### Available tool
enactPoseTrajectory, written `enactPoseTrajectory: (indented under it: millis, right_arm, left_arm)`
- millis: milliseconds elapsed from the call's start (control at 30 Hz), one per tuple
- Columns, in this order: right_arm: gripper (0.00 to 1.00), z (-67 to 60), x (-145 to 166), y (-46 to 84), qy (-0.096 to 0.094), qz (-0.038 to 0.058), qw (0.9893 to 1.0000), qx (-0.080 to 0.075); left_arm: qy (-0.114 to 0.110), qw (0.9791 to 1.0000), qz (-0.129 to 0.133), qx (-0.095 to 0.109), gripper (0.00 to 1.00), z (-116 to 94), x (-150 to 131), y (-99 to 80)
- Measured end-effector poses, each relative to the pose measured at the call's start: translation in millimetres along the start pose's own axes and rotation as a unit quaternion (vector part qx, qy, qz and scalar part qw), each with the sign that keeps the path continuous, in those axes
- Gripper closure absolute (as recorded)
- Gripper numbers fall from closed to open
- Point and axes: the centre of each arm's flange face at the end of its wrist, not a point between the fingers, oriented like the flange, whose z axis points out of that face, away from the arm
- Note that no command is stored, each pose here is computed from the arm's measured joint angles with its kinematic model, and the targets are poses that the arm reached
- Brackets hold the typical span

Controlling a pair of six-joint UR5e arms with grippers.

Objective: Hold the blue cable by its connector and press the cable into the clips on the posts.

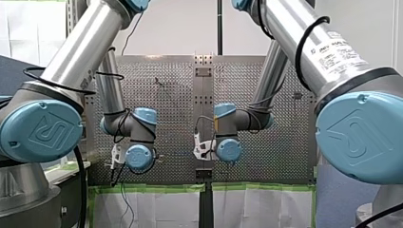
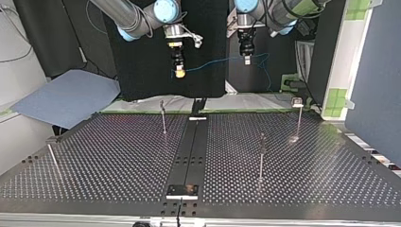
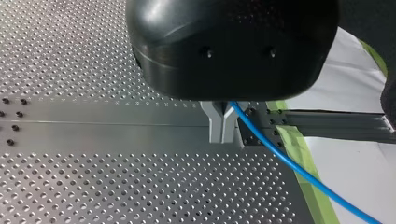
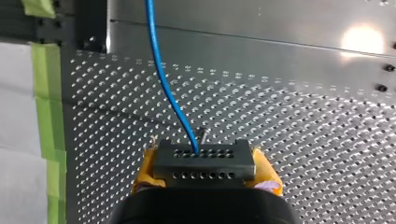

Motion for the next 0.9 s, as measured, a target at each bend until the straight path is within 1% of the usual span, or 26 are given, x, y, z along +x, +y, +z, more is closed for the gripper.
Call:
enactPoseTrajectory:
  millis: [33,133,233,300,400,533,633,700,900]
  right_arm:
    - [1.00,0.6,6.0,0.0,0.002,0.0055,1.0000,0.003]
    - [1.00,3.2,23.0,-1.0,0.011,0.0152,0.9997,0.013]
    - [1.00,4.9,39.2,-2.8,0.021,0.0203,0.9993,0.025]
    - [1.00,5.7,49.0,-4.2,0.027,0.0224,0.9988,0.033]
    - [1.00,8.1,67.5,-6.6,0.038,0.0256,0.9979,0.046]
    - [1.00,11.5,97.2,-9.0,0.057,0.0304,0.9962,0.059]
    - [1.00,14.3,116.6,-9.6,0.069,0.0332,0.9951,0.063]
    - [1.00,16.3,126.0,-10.2,0.073,0.0341,0.9946,0.065]
    - [1.00,24.3,143.8,-13.0,0.083,0.0383,0.9931,0.074]
  left_arm:
    - [0.000,1.0000,0.001,0.001,1.00,0.0,-2.3,0.3]
    - [0.000,1.0000,0.003,0.002,1.00,-0.5,-10.6,2.0]
    - [0.000,1.0000,0.009,-0.002,1.00,-0.5,-18.7,4.2]
    - [-0.003,0.9999,0.010,-0.006,1.00,2.3,-26.3,4.6]
    - [-0.010,0.9999,0.004,-0.013,1.00,9.7,-39.1,4.3]
    - [-0.022,0.9995,-0.007,-0.020,1.00,21.7,-59.8,3.3]
    - [-0.031,0.9990,-0.017,-0.026,1.00,29.9,-76.6,4.0]
    - [-0.036,0.9986,-0.025,-0.030,1.00,33.6,-86.9,5.5]
    - [-0.040,0.9980,-0.034,-0.035,1.00,33.6,-106.3,10.6]
